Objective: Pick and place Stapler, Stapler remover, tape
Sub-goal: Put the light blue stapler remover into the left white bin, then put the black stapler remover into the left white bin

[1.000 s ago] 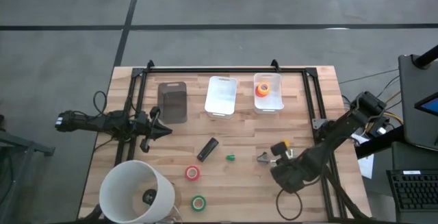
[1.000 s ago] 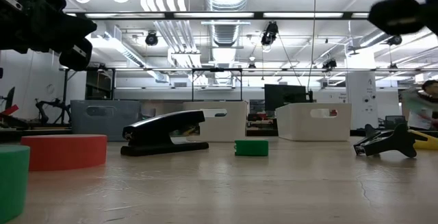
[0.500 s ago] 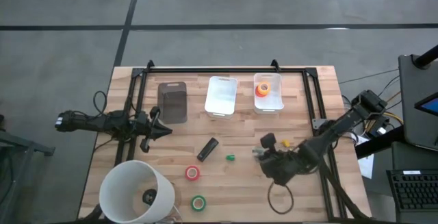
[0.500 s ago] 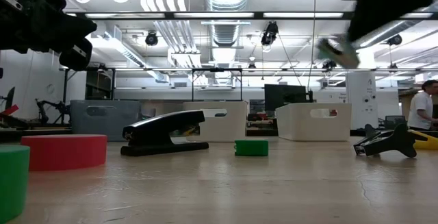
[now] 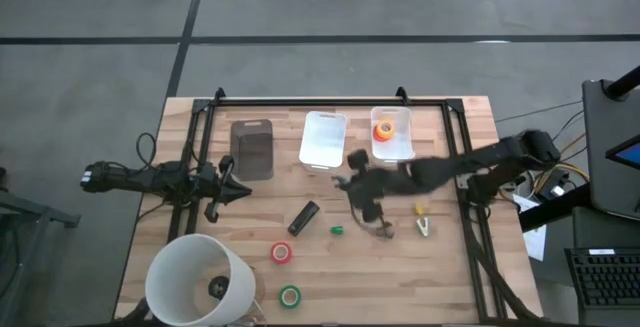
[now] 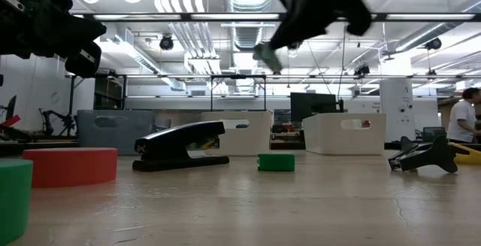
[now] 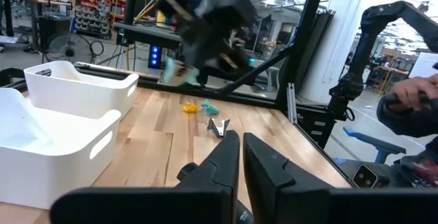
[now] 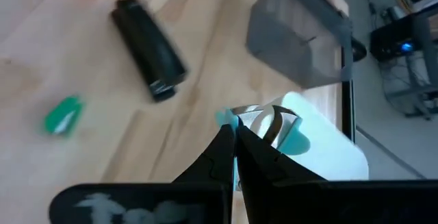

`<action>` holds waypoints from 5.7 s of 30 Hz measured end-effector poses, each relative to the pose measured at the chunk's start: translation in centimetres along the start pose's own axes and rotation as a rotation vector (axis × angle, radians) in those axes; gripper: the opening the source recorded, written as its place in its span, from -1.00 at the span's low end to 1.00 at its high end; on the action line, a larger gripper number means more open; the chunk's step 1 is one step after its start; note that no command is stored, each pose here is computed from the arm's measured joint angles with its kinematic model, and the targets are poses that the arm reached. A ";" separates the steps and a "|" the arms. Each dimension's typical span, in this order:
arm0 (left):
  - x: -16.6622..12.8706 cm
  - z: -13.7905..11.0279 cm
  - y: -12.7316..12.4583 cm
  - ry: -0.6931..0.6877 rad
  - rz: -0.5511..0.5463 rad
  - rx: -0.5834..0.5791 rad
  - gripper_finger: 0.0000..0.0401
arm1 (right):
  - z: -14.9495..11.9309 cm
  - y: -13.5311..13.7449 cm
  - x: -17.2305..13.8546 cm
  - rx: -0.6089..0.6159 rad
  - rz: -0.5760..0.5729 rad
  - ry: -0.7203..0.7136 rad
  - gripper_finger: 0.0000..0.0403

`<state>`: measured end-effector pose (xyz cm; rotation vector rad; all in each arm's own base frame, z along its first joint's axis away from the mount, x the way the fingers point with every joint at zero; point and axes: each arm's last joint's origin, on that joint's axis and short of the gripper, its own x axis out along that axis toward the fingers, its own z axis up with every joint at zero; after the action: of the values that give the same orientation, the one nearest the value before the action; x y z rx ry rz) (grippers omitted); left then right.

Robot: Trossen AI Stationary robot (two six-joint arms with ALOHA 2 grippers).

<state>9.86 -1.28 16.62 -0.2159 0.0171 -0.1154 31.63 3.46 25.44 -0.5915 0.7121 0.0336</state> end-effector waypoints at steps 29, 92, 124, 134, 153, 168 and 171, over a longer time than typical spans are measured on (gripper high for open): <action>0.0 0.0 0.0 0.000 0.000 0.000 -0.87 | -10.6 -14.0 12.0 0.491 -0.015 0.196 -0.96; 0.0 0.0 0.0 0.000 0.001 0.000 -0.88 | -6.4 10.2 -4.8 0.488 0.567 0.338 -0.60; 0.0 0.0 0.0 -0.001 0.001 0.000 -0.88 | -6.8 12.8 -1.6 0.441 0.457 0.405 -0.56; 0.0 0.0 0.0 0.000 0.001 0.000 -0.88 | -7.0 13.6 -0.9 0.420 0.452 0.425 -0.69; 0.0 0.0 0.0 0.000 0.001 0.000 -0.87 | -3.1 10.8 -1.3 0.229 0.276 0.237 -0.96; 0.0 0.0 0.0 0.000 0.001 0.000 -0.88 | -1.1 -2.8 0.8 0.174 0.103 0.061 -0.96; 0.0 0.0 0.0 0.000 0.001 0.000 -0.88 | -2.4 -6.3 1.4 0.246 0.097 0.004 -0.96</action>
<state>9.86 -1.27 16.62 -0.2159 0.0168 -0.1143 32.67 -3.32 26.27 -0.3211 0.7357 0.0342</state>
